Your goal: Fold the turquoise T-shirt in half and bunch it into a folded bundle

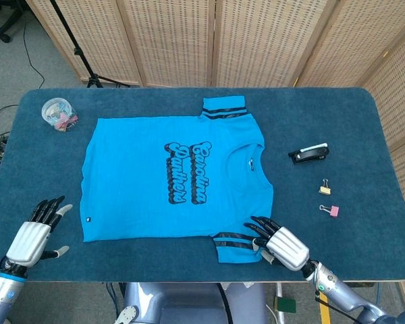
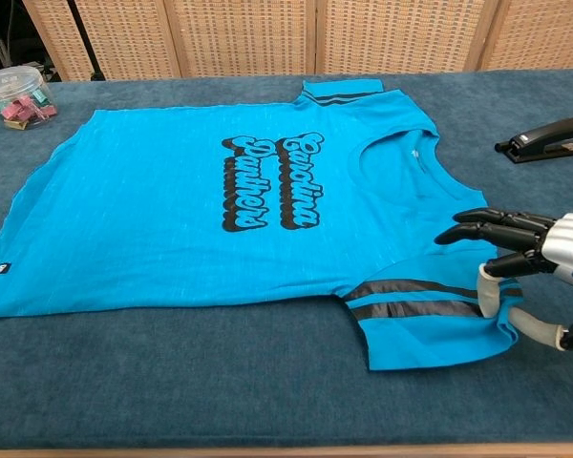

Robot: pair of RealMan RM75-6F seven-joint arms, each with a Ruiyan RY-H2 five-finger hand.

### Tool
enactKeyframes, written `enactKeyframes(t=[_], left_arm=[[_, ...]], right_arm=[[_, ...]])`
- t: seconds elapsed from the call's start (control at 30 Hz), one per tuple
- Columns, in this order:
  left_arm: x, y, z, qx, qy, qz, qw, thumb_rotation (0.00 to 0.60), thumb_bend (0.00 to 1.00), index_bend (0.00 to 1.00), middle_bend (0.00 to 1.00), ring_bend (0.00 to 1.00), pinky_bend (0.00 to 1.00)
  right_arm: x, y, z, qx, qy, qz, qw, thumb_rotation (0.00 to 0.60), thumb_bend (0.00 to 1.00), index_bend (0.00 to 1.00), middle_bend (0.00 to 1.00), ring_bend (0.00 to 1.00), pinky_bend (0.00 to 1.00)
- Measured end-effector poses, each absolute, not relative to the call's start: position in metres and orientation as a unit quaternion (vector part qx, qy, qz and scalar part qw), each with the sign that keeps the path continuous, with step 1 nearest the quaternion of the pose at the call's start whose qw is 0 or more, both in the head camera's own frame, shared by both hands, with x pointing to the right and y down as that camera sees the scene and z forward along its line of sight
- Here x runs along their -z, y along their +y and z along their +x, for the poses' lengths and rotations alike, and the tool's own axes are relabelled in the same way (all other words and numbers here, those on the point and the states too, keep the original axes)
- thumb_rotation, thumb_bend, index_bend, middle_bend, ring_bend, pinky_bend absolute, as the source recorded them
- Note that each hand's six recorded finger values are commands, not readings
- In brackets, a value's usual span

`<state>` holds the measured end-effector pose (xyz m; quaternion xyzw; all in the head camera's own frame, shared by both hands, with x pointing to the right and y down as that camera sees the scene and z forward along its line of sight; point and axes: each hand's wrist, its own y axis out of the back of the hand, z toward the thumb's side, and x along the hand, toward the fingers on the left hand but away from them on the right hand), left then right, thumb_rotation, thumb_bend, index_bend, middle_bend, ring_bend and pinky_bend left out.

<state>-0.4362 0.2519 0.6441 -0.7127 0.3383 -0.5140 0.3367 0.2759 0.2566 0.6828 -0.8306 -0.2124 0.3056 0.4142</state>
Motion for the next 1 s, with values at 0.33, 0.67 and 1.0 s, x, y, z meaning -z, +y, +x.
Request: enactKeyframes(t=[0.33, 0.67, 1.0], left_arm=[[-0.688, 0.259, -0.415, 0.514, 0.322, -0.732, 0.311, 0.600, 0.11, 0.31, 0.00, 0.00, 0.00], [-0.700, 0.259, -0.407, 0.508, 0.322, -0.740, 0.300, 0.600, 0.22, 0.34, 0.00, 0.00, 0.00], [-0.696, 0.254, -0.411, 0.509, 0.322, -0.738, 0.303, 0.600, 0.30, 0.36, 0.00, 0.00, 0.00]], right_arm=[[-0.685, 0.252, 0.280, -0.310, -0.218, -0.828, 0.413, 0.600, 0.55, 0.65, 0.14, 0.00, 0.14], [-0.685, 0.251, 0.281, -0.314, -0.219, -0.825, 0.415, 0.600, 0.55, 0.65, 0.14, 0.00, 0.14], [-0.686, 0.251, 0.282, -0.317, -0.218, -0.824, 0.417, 0.600, 0.55, 0.65, 0.14, 0.00, 0.14]])
